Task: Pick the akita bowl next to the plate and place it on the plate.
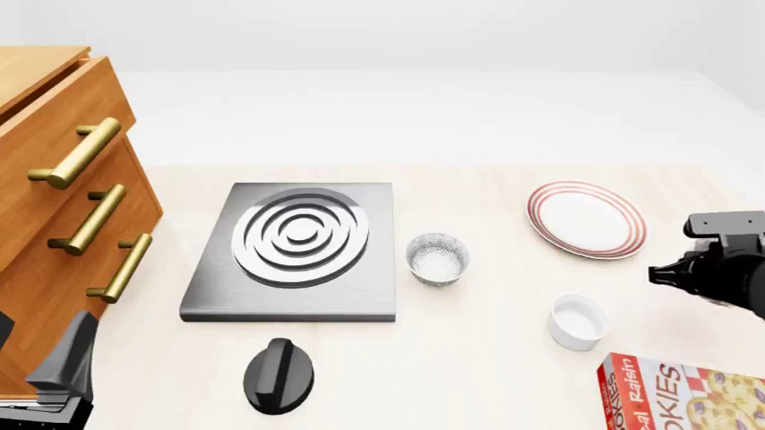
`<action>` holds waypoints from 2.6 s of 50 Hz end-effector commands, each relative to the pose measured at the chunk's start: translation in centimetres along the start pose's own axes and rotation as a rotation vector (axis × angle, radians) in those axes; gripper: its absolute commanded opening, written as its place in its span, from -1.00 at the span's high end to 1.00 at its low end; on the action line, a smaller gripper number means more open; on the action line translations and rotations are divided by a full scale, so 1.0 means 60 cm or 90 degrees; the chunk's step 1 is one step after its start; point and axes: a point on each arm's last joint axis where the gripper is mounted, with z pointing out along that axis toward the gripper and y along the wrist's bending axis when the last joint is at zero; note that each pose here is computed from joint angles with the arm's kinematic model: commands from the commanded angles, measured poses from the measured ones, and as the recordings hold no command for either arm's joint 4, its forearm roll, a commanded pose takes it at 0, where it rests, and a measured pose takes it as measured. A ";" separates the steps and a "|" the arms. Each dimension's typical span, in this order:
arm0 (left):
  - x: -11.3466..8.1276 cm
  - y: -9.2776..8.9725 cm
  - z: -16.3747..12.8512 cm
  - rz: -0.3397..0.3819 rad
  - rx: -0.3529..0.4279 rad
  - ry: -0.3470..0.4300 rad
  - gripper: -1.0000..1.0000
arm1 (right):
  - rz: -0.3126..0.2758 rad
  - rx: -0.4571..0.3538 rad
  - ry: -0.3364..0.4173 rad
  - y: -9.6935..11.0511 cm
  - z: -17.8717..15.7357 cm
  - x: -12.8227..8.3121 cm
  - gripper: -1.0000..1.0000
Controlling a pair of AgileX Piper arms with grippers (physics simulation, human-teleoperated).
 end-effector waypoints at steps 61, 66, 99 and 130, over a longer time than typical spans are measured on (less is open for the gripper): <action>0.000 0.000 0.000 0.000 0.000 0.000 -1.00 | -0.201 -0.107 -0.095 0.097 -0.006 -0.246 1.00; 0.000 0.000 0.000 0.000 0.000 0.000 -1.00 | -0.209 -0.122 -0.094 0.117 0.013 -0.256 1.00; 0.000 0.000 0.000 0.000 0.000 0.000 -1.00 | -0.230 -0.161 -0.047 0.184 0.132 -0.254 1.00; 0.000 0.000 0.000 0.000 0.000 0.000 -1.00 | -0.225 -0.156 -0.018 0.183 0.189 -0.227 1.00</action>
